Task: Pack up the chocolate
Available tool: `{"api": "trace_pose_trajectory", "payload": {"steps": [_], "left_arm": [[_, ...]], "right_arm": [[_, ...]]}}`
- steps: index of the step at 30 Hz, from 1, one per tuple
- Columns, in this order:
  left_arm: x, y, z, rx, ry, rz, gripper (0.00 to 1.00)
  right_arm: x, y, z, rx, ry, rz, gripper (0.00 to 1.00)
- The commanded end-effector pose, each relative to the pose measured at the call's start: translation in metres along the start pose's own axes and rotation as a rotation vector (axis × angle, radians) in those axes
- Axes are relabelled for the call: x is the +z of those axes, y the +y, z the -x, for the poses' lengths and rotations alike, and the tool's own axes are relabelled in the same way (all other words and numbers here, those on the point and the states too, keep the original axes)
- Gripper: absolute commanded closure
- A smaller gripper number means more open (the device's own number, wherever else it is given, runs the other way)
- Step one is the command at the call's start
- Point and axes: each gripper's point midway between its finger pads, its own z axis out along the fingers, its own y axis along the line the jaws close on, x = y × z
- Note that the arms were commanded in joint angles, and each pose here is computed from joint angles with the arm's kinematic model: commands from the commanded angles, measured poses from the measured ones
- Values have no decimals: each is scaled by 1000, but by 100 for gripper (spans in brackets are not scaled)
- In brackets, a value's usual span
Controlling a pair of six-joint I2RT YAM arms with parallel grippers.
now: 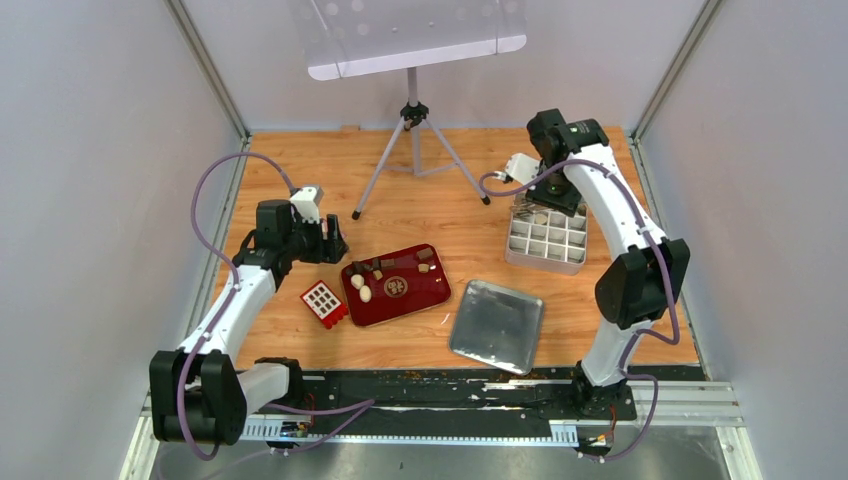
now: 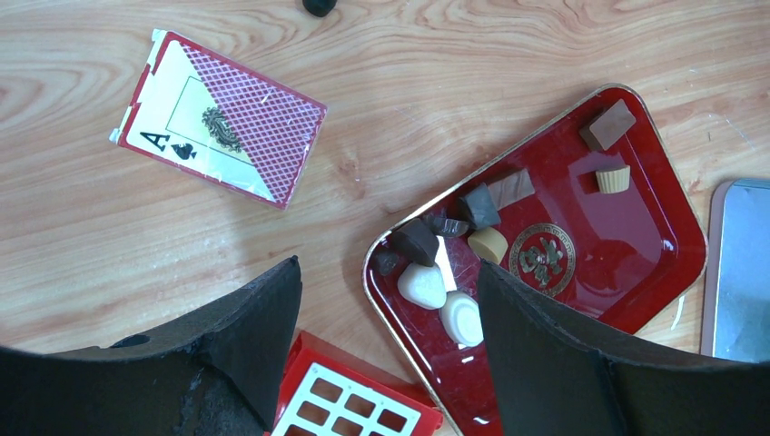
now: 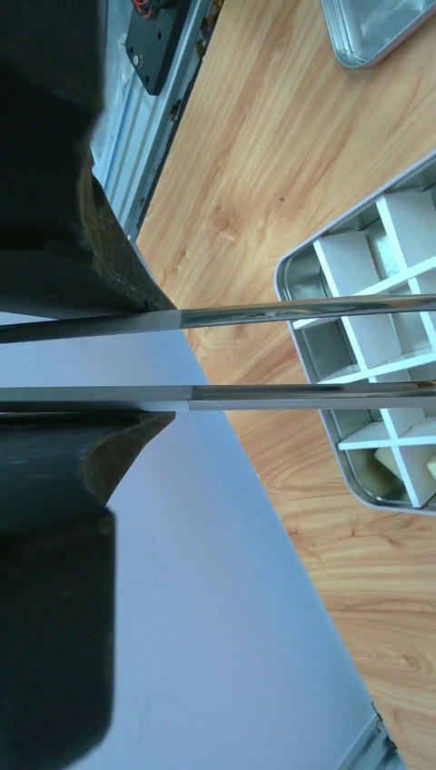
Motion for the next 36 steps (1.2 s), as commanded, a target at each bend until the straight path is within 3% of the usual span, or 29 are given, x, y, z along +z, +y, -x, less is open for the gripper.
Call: {"api": "trace_pose_trajectory", "payload": {"steps": [1,25,36], "left_arm": [[-7,-3,23,15,-71,-5,21],[-3,-1,24,15,-60,-5,21],[-2,1,23,17,-57,3,21]], "right_arm": [[-8,-10,-9,-18,33,-81,78],[30,-8,-30,-29,155,-41,81],[-29,-41,-5,-36,70,-187,80]]}}
